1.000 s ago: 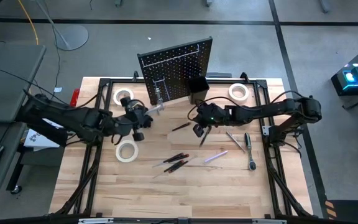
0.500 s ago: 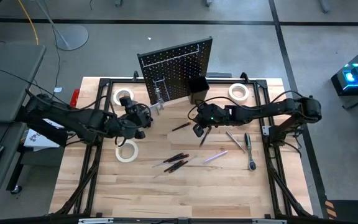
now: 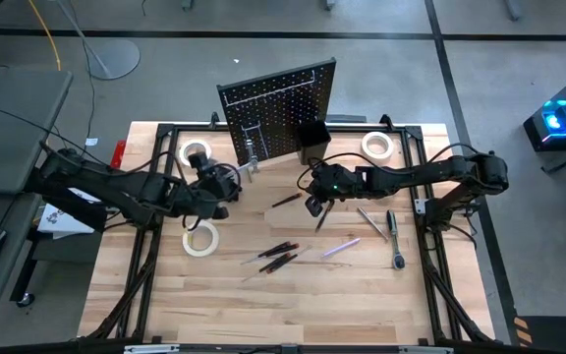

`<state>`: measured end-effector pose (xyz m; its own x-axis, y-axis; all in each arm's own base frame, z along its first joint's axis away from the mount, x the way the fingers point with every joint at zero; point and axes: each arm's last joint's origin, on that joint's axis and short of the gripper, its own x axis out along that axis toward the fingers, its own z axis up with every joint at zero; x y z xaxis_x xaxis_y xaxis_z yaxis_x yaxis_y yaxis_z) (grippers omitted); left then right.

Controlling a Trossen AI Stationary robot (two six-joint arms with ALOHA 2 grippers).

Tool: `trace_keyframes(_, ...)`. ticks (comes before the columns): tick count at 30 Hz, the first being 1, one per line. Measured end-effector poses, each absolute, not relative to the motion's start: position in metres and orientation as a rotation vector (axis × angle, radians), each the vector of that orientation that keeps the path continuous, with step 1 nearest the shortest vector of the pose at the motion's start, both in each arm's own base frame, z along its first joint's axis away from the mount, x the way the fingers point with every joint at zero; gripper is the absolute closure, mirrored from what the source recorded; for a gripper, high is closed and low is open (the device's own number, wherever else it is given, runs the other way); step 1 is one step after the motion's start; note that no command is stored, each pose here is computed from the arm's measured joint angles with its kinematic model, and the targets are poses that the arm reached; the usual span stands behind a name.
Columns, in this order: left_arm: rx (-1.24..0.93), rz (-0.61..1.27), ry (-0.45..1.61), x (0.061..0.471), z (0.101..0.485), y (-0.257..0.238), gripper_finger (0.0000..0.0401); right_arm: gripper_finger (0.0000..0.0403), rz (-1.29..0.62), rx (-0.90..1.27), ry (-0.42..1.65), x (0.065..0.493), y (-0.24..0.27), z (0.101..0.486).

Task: Hang tools onto peg board
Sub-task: Hang the silver wrench on the peg board, then put the black pen into the black bin on the peg board

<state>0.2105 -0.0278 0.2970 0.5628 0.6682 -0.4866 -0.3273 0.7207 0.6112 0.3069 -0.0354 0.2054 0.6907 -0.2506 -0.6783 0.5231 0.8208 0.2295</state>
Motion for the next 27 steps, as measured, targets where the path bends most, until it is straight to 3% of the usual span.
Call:
trace_keyframes(8,0.458,0.652,0.796,0.212,0.296,-0.013,0.0317,0.0403,-0.449,0.432,0.681,0.307,-0.035,0.205)
trace_keyframes(14,0.446,0.7,0.804,0.213,0.297,-0.005,0.021,0.0403,-0.45,0.432,0.686,0.306,-0.035,0.205)
trace_keyframes(17,0.44,0.7,0.804,0.213,0.297,-0.004,0.0176,0.0403,-0.45,0.43,0.693,0.306,-0.035,0.205)
trace_keyframes(22,0.371,0.66,0.802,0.213,0.295,-0.005,0.0154,0.0403,-0.418,0.443,0.714,0.306,-0.034,0.204)
trace_keyframes(27,0.149,0.557,0.825,0.211,0.29,-0.013,0.0152,0.0403,-0.298,0.5,0.757,0.303,-0.028,0.206)
